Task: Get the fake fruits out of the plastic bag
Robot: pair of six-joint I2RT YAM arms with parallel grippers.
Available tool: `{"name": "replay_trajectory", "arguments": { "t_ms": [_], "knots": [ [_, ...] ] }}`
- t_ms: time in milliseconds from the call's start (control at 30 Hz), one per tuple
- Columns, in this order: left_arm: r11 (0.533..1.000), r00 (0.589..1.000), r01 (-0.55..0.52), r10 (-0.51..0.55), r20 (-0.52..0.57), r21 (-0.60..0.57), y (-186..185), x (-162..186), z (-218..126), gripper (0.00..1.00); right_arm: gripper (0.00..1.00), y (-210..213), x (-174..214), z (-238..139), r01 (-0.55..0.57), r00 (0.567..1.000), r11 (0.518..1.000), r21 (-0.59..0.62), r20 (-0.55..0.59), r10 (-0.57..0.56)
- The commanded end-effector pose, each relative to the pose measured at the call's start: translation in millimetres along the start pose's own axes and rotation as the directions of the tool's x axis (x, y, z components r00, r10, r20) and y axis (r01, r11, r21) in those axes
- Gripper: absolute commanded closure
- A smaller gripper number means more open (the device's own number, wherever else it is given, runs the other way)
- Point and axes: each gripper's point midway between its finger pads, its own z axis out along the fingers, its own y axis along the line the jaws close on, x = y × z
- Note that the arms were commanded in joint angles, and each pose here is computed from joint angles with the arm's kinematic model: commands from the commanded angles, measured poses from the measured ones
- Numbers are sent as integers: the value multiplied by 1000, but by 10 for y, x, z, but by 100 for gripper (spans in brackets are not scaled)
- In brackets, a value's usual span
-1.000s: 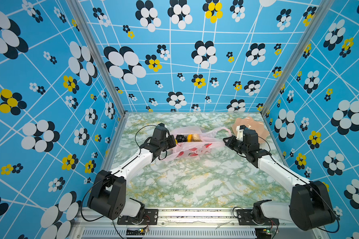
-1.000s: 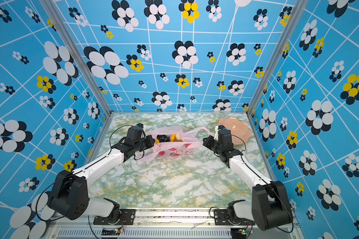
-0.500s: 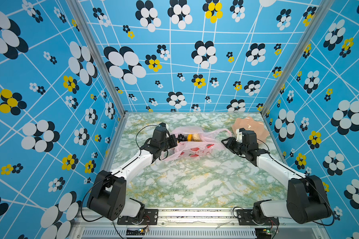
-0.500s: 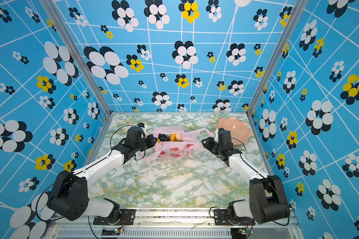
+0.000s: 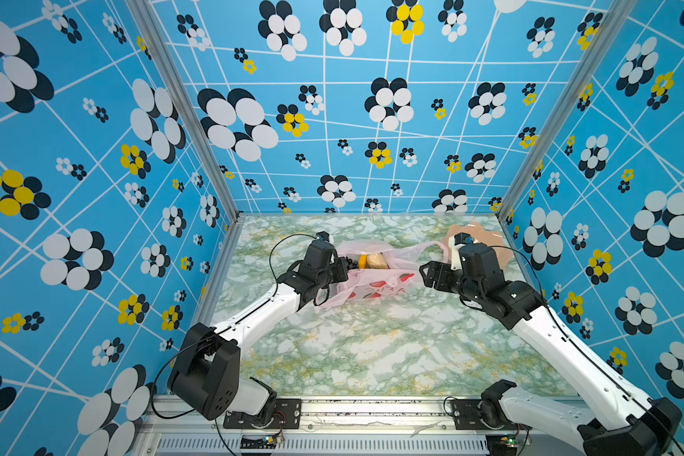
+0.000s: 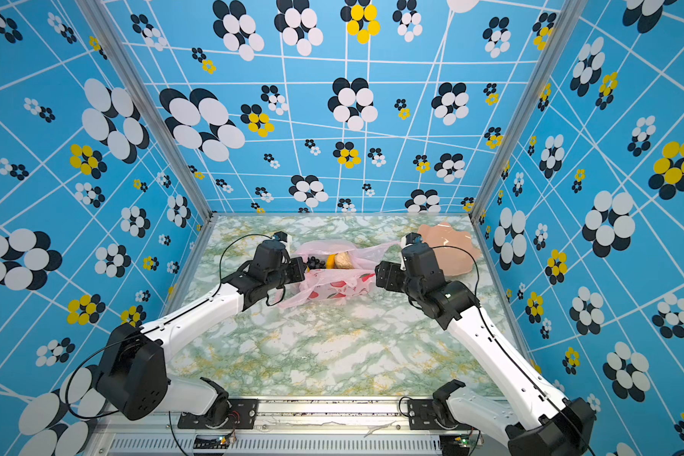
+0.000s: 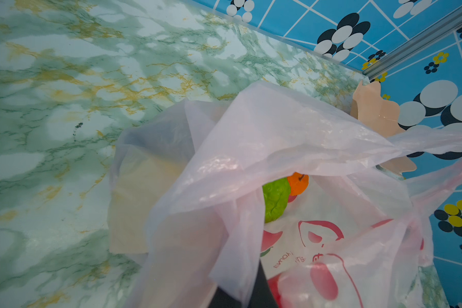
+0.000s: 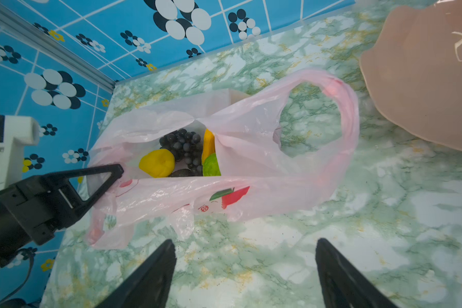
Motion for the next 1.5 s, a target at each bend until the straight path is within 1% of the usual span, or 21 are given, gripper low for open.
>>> {"name": "replay_trajectory", "arguments": {
  "t_ms": [0, 133, 300, 433, 567, 733, 767, 800, 833, 867, 900, 933, 1000, 1067, 1133, 1200, 1267, 1300, 1367, 1433, 1467],
  "knots": [
    [998, 999, -44, 44, -4, -37, 11, 0, 24, 98, 15, -10, -30, -64, 118, 993, 985, 125, -7, -118],
    [995, 996, -87, 86, -4, -43, -29, 57, 6, 98, 15, 276, 19, 263, 137, 989, 989, 50, -57, -134],
    [994, 995, -98, 98, -13, -44, 1, 141, -11, 98, 14, 439, 22, 714, 161, 981, 985, 56, -122, -154],
    [994, 995, -97, 97, -14, -45, 27, 181, -30, 98, 13, 438, 56, 1081, 203, 969, 973, 115, -170, -182],
    [994, 994, -105, 105, -11, -42, 32, 192, -45, 98, 13, 306, 55, 1387, 261, 955, 941, 217, -204, -218],
    [994, 994, -105, 105, -9, -33, 34, 215, -55, 98, 15, 147, 42, 1746, 289, 945, 911, 295, -237, -223],
    [995, 995, -98, 98, -8, -33, 44, 214, -57, 98, 17, 87, 81, 1834, 304, 939, 898, 318, -258, -227],
    [996, 996, -88, 87, -12, -29, 50, 220, -53, 97, 19, 104, -7, 1883, 298, 943, 897, 326, -245, -224],
    [997, 997, -70, 69, -17, -22, 63, 219, -50, 97, 21, 73, -9, 1954, 302, 942, 891, 339, -249, -225],
    [999, 999, -49, 48, -20, -14, 84, 217, -41, 97, 19, 41, -17, 2023, 309, 942, 884, 352, -239, -234],
    [999, 999, -35, 35, -21, -5, 88, 211, -39, 96, 20, 7, -27, 2077, 311, 944, 877, 366, -227, -240],
    [1000, 1000, -23, 23, -21, 1, 101, 206, -38, 96, 24, -31, -40, 2120, 311, 945, 873, 377, -224, -240],
    [1000, 1000, -18, 18, -23, -6, 138, 212, -36, 96, 38, -81, -90, 2149, 304, 947, 870, 389, -219, -233],
    [1000, 1000, -15, 15, -20, -15, 168, 200, -53, 96, 58, -127, -172, 2128, 291, 953, 871, 397, -202, -227],
    [1000, 1000, -8, 7, -19, -17, 198, 191, -65, 97, 72, -171, -247, 2077, 276, 958, 874, 401, -183, -219],
    [1000, 1000, 21, -21, -22, -8, 243, 187, -69, 97, 85, -186, -320, 2005, 256, 965, 887, 384, -153, -212],
    [997, 997, 72, -71, -18, 9, 316, 153, -83, 97, 96, -199, -321, 1942, 225, 972, 915, 335, -139, -188],
    [996, 996, 85, -85, -11, 11, 347, 139, -94, 97, 100, -188, -340, 1905, 200, 977, 931, 306, -129, -167],
    [996, 996, 90, -90, 7, 2, 406, 99, -129, 97, 100, -129, -365, 1848, 119, 989, 970, 213, -110, -98],
    [997, 997, 82, -82, 15, -7, 431, 75, -157, 97, 100, -50, -399, 1794, 25, 995, 994, 104, -96, -15],
    [997, 997, 80, -80, 19, -11, 443, 65, -172, 97, 100, -9, -397, 1773, -23, 995, 999, 49, -96, 28]
  ]
}}
